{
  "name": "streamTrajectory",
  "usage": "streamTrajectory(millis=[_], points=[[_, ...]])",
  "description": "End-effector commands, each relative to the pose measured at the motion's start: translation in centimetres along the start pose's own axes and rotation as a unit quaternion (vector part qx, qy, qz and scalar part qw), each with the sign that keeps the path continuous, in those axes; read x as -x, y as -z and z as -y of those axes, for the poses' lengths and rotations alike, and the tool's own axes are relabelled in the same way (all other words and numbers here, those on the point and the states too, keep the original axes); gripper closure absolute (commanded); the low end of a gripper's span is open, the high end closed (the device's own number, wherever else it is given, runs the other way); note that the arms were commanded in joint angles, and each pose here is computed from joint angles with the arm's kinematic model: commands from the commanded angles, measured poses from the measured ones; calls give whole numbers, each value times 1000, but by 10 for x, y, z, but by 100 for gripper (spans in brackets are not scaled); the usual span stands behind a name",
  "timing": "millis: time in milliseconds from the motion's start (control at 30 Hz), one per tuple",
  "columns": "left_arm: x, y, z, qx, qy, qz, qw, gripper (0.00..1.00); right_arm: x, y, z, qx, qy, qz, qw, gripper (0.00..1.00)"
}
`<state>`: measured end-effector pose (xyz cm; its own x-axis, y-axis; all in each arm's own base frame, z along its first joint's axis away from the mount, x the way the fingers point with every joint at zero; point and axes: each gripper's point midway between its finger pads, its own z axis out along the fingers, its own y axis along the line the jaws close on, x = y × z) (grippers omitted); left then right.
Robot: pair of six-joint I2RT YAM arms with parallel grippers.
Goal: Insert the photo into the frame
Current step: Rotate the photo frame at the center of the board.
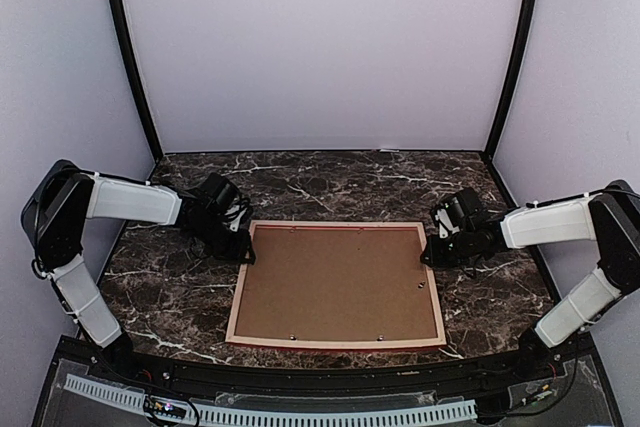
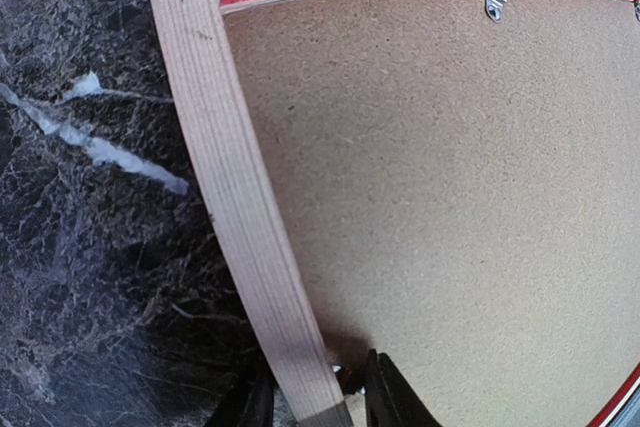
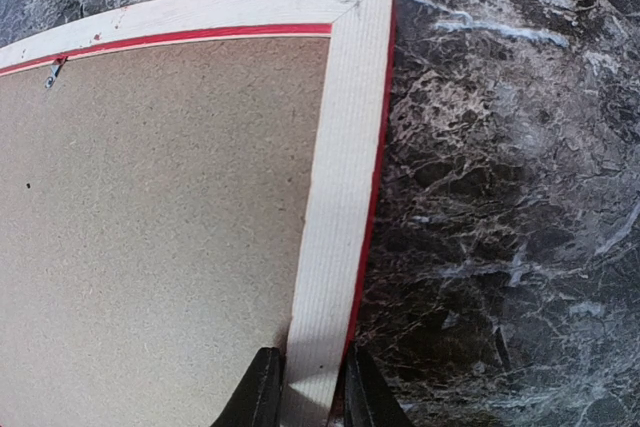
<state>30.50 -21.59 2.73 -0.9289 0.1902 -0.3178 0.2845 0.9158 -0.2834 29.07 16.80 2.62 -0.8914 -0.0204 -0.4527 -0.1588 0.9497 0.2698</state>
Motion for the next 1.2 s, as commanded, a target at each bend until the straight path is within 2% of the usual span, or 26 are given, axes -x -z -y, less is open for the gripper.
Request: streamTrajectory(millis=[0,233,300,367,433,567,733,967,1167], points=[[-6,11,3,-6,-2,-9,1000,69,-14,-5,4,2,3,-19,1000,78],[4,22,14,-58,16,18,998,69,-15,-4,4,3,2,-18,1000,78],[6,24,16,-69,19,20,997,63,-16,-4,4,2,2,-18,1000,78],[7,25,17,-72,22,23,997,52,-15,-3,4,2,3,-18,1000,78],[8,27,17,-72,23,27,997,45,-16,-4,4,2,3,-18,1000,78],[6,30,13,-60,27,28,997,37,-16,-3,4,2,2,-17,1000,78],[-7,31,2,-35,30,17,999,35,-13,0,3,4,1,-12,1000,78],[-27,30,3,-52,41,4,998,35,-9,2,2,4,2,-8,1000,76],[-39,23,9,-76,48,-7,996,42,-10,0,1,6,-1,-11,1000,76]])
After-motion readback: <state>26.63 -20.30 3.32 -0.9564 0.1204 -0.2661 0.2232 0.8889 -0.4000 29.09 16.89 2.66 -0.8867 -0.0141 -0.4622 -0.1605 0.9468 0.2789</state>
